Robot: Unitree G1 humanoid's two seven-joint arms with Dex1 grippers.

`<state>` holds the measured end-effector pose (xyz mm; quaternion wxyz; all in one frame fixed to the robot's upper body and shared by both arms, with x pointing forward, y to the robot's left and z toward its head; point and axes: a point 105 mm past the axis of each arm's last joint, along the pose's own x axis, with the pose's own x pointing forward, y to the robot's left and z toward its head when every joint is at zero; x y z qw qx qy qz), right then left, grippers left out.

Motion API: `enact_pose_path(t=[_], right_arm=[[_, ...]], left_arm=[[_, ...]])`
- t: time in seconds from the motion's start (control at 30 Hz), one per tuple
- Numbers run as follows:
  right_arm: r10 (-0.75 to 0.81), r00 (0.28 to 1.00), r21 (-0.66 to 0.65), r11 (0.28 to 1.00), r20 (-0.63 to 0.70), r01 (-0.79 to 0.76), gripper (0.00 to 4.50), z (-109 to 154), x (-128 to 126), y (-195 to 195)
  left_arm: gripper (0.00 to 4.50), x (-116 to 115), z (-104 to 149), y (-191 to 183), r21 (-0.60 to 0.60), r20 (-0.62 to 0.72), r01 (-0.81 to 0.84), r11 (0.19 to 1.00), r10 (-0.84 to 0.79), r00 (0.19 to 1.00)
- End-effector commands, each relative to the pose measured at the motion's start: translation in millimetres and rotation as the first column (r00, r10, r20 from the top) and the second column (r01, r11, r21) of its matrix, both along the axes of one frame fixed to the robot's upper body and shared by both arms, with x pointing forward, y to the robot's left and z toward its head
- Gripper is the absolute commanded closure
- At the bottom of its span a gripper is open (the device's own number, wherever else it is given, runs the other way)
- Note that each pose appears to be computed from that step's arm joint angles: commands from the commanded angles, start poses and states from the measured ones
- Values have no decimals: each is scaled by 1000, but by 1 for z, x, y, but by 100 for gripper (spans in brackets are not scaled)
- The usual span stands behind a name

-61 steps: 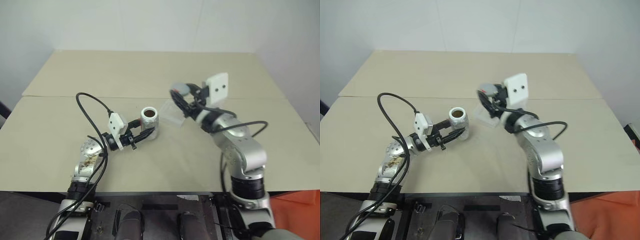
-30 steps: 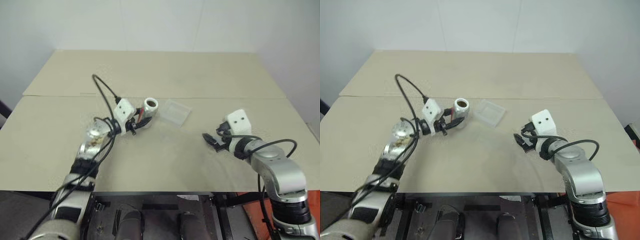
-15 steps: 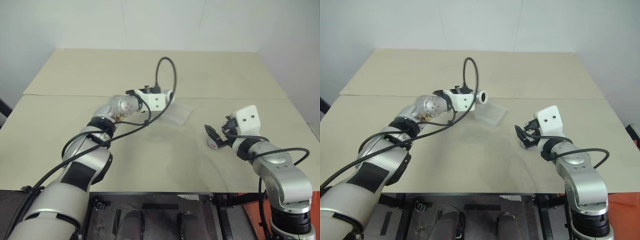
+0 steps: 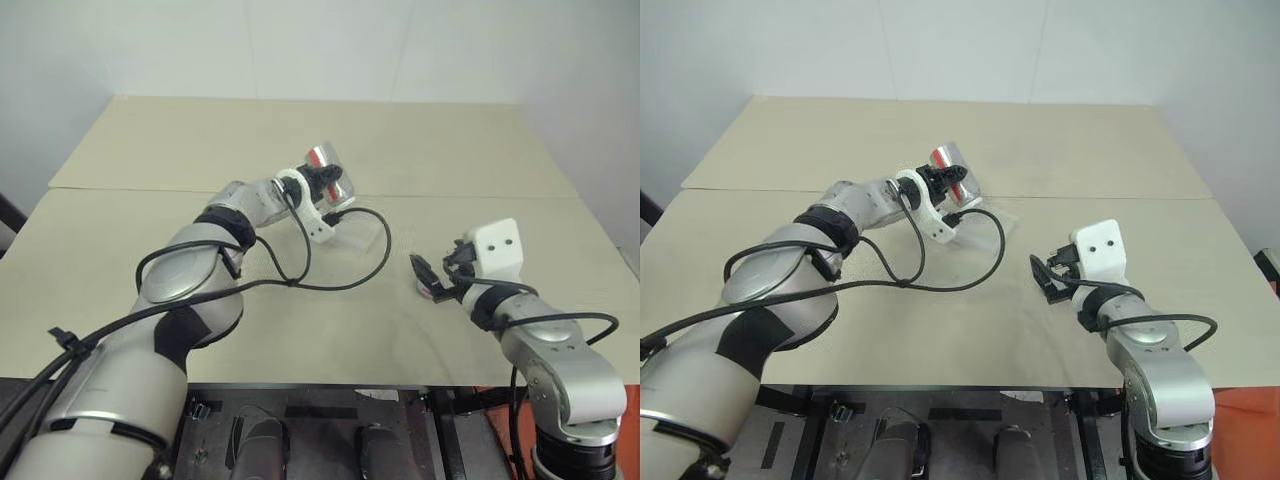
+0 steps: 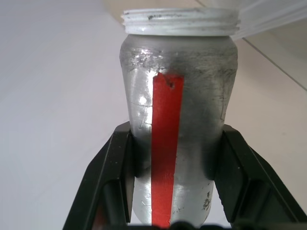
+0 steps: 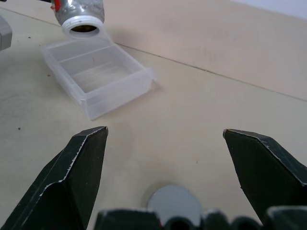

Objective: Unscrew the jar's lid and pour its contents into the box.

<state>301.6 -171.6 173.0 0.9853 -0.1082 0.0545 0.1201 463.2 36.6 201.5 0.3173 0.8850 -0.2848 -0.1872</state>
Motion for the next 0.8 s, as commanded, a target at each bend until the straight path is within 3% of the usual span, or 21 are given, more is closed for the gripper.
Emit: enact_pose_path(t=[0.03, 0.33, 0.43, 0.5, 0.57, 0.67, 0.7, 0.8], right_arm=[[-11, 999, -14, 1000, 46, 12, 4, 11, -4, -3], [-16, 999, -32, 999, 45, 17, 4, 10, 0, -6], [-3, 999, -34, 999, 38, 5, 4, 7, 2, -2], [-1, 999, -36, 999, 35, 2, 4, 6, 2, -2], [-1, 999, -37, 999, 35, 2, 4, 5, 2, -2], [-5, 1000, -35, 999, 30, 6, 4, 3, 1, -4], [-6, 1000, -34, 999, 30, 7, 4, 3, 0, -4], [-8, 1000, -30, 1000, 28, 9, 4, 1, 2, -4]], left_arm=[[257, 1, 21, -6, 21, 70, 19, 1000, -21, 997], [257, 0, 20, -5, -4, 52, 22, 1000, -22, 998], [257, 4, 26, -1, -161, -23, -45, 986, 42, 999], [257, 7, 29, 4, -398, -207, -171, 902, 94, 974], [257, 9, 28, 10, -555, -372, -286, 781, 74, 925], [257, 14, 31, 29, -757, -592, -503, 417, -112, 798], [257, 14, 31, 32, -768, -612, -534, 355, -159, 775], [257, 20, 37, 65, -728, -577, -678, -106, -440, 688]])
